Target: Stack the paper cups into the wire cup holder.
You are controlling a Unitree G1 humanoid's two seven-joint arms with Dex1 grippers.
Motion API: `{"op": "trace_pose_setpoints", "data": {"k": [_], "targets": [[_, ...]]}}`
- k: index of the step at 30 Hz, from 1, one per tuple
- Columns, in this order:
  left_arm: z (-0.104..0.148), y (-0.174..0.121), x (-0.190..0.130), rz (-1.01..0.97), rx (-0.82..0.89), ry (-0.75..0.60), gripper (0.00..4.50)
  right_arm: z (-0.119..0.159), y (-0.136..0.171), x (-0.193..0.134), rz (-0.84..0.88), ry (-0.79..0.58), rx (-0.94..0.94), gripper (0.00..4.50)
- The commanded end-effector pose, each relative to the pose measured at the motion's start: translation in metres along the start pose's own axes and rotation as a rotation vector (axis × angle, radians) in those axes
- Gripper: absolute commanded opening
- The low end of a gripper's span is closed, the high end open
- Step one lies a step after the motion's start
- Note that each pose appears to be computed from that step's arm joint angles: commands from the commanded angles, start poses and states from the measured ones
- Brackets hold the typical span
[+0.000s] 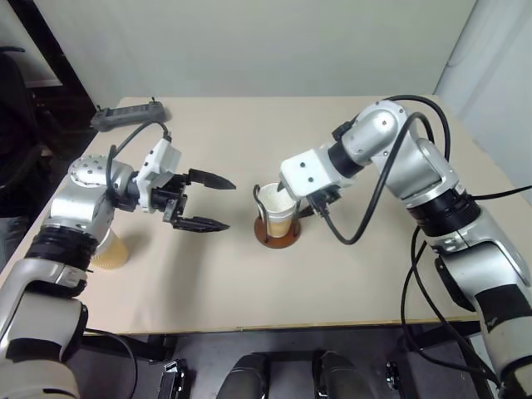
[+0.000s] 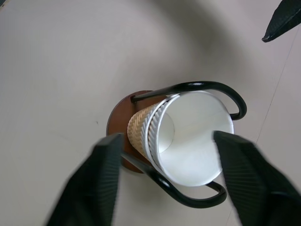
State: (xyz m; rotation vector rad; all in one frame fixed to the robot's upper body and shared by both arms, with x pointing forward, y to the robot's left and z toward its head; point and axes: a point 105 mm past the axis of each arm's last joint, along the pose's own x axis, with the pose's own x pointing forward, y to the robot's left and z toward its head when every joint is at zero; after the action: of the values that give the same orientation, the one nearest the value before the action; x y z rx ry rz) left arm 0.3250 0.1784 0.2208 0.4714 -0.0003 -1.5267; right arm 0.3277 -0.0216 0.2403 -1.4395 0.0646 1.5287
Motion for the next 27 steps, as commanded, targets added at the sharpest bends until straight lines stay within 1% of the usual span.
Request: {"op": "trace_pose_setpoints", "data": {"k": [1,3,7,11,15,19,21,22,24,27], "targets": [[0.007,-0.001,-0.004,-0.024,0.030,0.010,4.50,0.011,-0.015,-0.013,-0.078,-0.017,-0.016,4.48],[0.005,0.000,-0.004,-0.019,0.017,0.017,4.50,0.012,-0.019,-0.018,-0.111,-0.056,0.035,4.48],[0.002,0.009,-0.009,0.018,-0.046,0.056,4.50,0.011,-0.015,-0.035,-0.132,-0.128,0.149,4.48],[0.000,0.018,-0.022,0.085,-0.081,0.094,4.50,0.005,-0.013,-0.053,-0.201,-0.190,0.270,4.48],[-0.009,0.021,-0.040,0.148,-0.142,0.172,4.50,0.004,-0.013,-0.068,-0.251,-0.253,0.352,4.48],[-0.015,0.016,-0.049,0.153,-0.172,0.220,4.50,0.012,-0.013,-0.078,-0.265,-0.363,0.443,4.48],[-0.015,0.013,-0.051,0.145,-0.159,0.229,4.50,0.015,-0.015,-0.082,-0.264,-0.411,0.492,4.48],[-0.015,0.012,-0.053,0.145,-0.180,0.229,4.50,0.017,-0.015,-0.083,-0.267,-0.429,0.507,4.48],[-0.015,0.008,-0.056,0.139,-0.194,0.242,4.50,0.018,-0.017,-0.085,-0.279,-0.453,0.532,4.48],[-0.013,0.007,-0.067,0.156,-0.199,0.297,4.50,0.012,-0.013,-0.083,-0.279,-0.445,0.552,4.48]]}}
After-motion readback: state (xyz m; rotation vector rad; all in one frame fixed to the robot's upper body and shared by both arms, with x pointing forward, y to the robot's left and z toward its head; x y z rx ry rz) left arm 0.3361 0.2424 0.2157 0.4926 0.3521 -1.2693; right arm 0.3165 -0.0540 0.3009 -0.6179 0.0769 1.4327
